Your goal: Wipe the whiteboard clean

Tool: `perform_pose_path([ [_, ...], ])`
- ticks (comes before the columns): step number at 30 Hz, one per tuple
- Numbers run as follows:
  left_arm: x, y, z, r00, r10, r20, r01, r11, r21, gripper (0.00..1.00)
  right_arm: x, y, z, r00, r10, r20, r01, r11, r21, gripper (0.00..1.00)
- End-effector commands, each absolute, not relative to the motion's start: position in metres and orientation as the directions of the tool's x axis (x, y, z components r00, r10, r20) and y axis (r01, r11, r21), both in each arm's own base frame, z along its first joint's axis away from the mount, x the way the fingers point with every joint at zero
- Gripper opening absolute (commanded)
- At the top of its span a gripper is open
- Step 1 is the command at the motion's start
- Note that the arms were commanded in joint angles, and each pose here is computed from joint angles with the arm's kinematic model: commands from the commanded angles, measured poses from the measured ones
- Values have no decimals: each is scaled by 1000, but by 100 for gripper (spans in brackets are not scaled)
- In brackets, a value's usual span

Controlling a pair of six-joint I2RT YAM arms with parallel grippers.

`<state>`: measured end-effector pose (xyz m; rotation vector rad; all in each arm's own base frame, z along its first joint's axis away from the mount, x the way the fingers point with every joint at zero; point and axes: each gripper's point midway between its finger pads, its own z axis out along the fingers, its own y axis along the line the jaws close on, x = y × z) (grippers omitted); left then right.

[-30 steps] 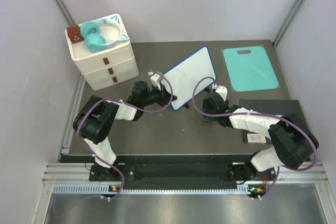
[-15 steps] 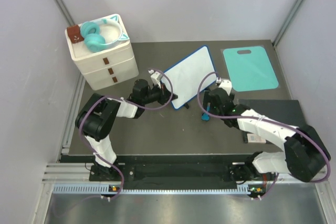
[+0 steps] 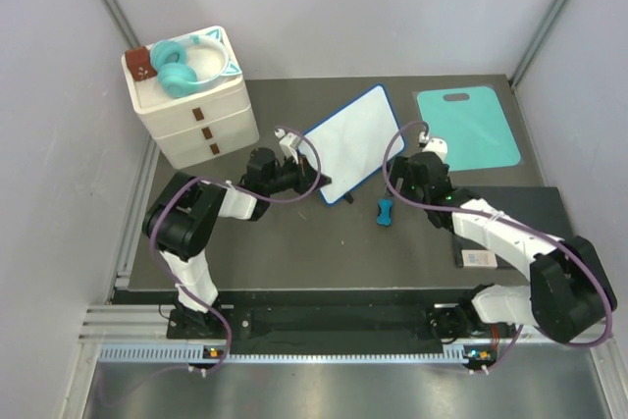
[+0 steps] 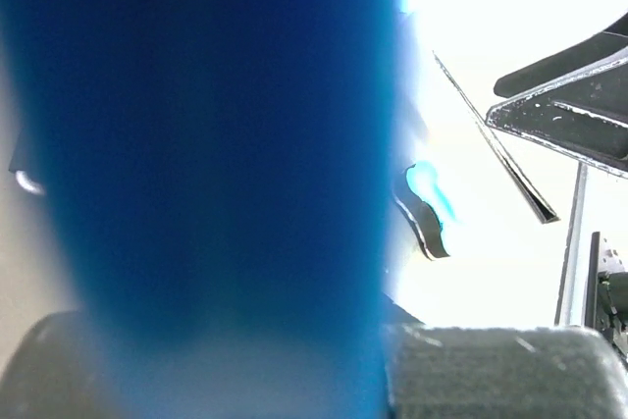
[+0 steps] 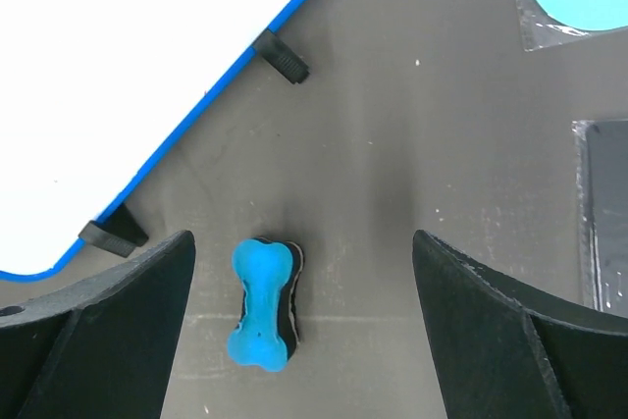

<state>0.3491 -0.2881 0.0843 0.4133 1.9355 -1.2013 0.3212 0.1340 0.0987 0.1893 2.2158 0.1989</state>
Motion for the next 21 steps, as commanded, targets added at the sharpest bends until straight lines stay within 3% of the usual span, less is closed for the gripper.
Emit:
perform_pose_path([
  [1, 307, -276, 19, -781, -15, -624, 525, 525, -670, 10, 345, 148, 128, -548, 246, -800, 14, 958, 285, 88],
  [5, 306, -276, 16, -791, -19, -612, 514, 522, -681, 19, 351, 149, 119, -570, 230, -789, 18, 963, 269, 88],
  [6, 305, -276, 15, -793, -20, -609, 512, 519, -684, 27, 352, 148, 117, -573, 229, -787, 19, 964, 267, 88],
  [9, 306, -276, 17, -786, -23, -618, 522, 512, -683, 36, 356, 152, 114, -578, 232, -782, 5, 960, 281, 88],
  [21, 297, -271, 33, -751, -17, -660, 565, 501, -655, 43, 388, 154, 107, -590, 285, -755, -21, 930, 367, 84],
])
